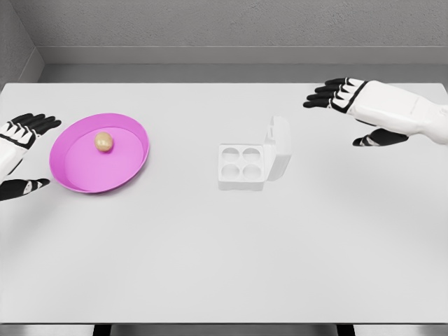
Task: Pack egg into the box and close the box lid
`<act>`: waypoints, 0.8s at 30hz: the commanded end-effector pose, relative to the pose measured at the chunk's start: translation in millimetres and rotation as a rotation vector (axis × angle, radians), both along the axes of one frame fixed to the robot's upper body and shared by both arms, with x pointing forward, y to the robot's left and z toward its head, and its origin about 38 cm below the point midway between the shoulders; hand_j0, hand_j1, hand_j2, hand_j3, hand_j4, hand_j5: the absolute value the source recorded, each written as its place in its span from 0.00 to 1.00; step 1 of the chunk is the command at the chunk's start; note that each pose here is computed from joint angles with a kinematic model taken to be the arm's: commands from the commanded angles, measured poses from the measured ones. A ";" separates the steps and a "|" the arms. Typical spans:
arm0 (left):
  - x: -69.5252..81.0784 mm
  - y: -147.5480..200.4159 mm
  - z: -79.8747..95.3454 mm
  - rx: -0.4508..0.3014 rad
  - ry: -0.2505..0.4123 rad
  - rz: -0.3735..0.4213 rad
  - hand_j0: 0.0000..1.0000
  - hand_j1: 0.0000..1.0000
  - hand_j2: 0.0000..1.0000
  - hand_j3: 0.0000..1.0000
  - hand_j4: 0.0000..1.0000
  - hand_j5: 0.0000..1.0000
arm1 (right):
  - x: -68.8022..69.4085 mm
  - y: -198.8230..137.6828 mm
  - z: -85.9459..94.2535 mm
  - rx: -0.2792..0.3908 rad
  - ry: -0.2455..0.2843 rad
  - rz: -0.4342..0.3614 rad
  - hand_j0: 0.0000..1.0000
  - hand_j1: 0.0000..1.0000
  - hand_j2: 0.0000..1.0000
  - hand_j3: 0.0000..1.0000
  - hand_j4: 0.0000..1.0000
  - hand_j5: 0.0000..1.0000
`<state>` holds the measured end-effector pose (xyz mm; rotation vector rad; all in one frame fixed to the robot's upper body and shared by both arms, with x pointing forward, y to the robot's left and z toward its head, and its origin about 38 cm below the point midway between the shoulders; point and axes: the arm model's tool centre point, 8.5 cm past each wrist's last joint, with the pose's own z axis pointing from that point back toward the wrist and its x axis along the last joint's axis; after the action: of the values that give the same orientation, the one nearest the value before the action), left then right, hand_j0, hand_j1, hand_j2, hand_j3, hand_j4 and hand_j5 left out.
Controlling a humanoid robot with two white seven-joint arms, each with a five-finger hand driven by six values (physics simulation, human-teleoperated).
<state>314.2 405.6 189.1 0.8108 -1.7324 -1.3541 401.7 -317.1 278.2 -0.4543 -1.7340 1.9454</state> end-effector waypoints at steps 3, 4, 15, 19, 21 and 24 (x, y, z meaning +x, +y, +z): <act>0.4 0.8 0.9 -0.002 -0.001 0.001 1.00 1.00 1.00 1.00 1.00 1.00 | -1.3 -0.2 1.6 0.006 0.002 0.006 1.00 1.00 1.00 1.00 1.00 1.00; 3.1 3.2 -4.8 -0.005 0.015 0.009 1.00 1.00 1.00 1.00 1.00 1.00 | -1.9 0.8 2.4 0.012 -0.001 0.010 1.00 1.00 1.00 1.00 1.00 1.00; 101.5 -60.2 30.7 0.297 0.226 -0.234 1.00 1.00 1.00 1.00 1.00 1.00 | -5.8 -23.8 -41.4 0.005 0.111 -0.070 1.00 1.00 1.00 1.00 1.00 1.00; 130.0 -56.7 18.0 0.290 0.304 -0.223 1.00 1.00 1.00 1.00 1.00 1.00 | 0.2 -31.4 -47.1 0.010 0.121 -0.102 1.00 1.00 1.00 1.00 1.00 1.00; 132.4 -56.5 20.6 0.292 0.302 -0.222 1.00 1.00 1.00 1.00 1.00 1.00 | 3.7 -39.8 -50.3 0.004 0.128 -0.130 1.00 1.00 1.00 1.00 1.00 1.00; 135.6 -54.3 10.8 0.282 0.333 -0.216 0.95 0.95 0.95 0.95 0.95 0.95 | 3.7 -41.3 -51.6 0.008 0.130 -0.135 1.00 1.00 1.00 1.00 1.00 1.00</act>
<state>451.5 349.4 218.0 0.5618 -1.4522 -1.8035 404.1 -354.2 227.5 -0.4171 -1.5924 1.8474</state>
